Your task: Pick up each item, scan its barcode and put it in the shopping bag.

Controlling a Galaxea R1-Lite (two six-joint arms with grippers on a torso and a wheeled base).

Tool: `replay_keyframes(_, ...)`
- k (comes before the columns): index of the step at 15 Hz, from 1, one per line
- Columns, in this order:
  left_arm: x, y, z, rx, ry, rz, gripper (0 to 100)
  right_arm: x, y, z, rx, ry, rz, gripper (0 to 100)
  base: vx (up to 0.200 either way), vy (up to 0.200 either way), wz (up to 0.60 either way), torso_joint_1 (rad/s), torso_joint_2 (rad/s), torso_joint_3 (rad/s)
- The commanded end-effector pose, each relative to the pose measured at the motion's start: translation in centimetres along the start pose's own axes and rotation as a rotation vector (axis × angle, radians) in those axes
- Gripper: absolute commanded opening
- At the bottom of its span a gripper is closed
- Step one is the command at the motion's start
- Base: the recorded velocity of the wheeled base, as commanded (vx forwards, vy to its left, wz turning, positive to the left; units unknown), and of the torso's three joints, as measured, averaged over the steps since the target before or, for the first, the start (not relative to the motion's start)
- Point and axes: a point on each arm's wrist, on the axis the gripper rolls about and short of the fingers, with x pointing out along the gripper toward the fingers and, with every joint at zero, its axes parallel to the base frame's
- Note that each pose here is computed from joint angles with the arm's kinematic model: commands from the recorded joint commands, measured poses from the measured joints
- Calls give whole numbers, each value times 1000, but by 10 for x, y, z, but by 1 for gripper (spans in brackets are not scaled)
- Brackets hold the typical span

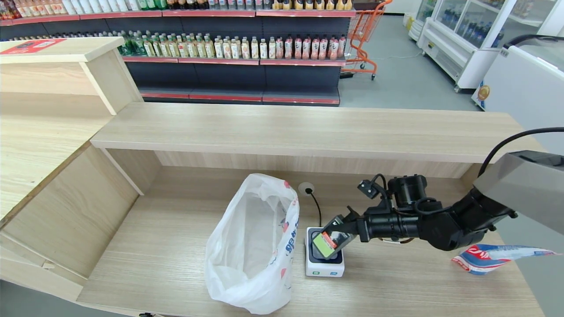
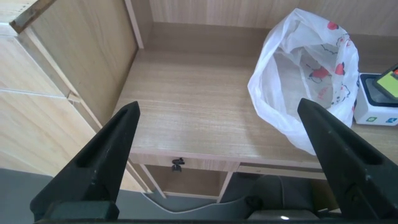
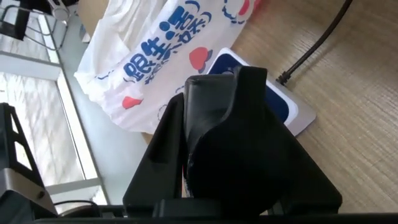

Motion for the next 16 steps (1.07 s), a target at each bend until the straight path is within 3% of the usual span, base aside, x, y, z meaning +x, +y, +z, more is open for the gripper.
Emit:
replay_keyframes(1, 0, 0, 0, 0, -1, -1, 100, -11, 19, 27, 45, -66, 20, 0, 0, 0, 0, 0, 0, 0)
replay_keyframes(3, 0, 0, 0, 0, -1, -1, 100, -26, 36, 50, 62, -144, 34, 0, 0, 0, 0, 0, 0, 0)
replay_keyframes(5, 0, 0, 0, 0, -1, 1, 100, -60, 60, 68, -10, -233, 27, 0, 0, 0, 0, 0, 0, 0)
replay_keyframes(8, 0, 0, 0, 0, -1, -1, 100, -90, 82, 63, -113, -252, 2, 0, 0, 0, 0, 0, 0, 0)
replay_keyframes(10, 0, 0, 0, 1, -1, -1, 100, -92, 85, 46, -145, -226, -46, 0, 0, 0, 0, 0, 0, 0)
replay_keyframes(12, 0, 0, 0, 11, -1, -1, 100, -88, 80, 42, -281, -220, -102, 0, 0, 0, 0, 0, 0, 0)
replay_keyframes(16, 0, 0, 0, 11, -1, -1, 100, -78, 79, 43, -383, -277, -94, 0, 0, 50, 0, 1, 1, 1)
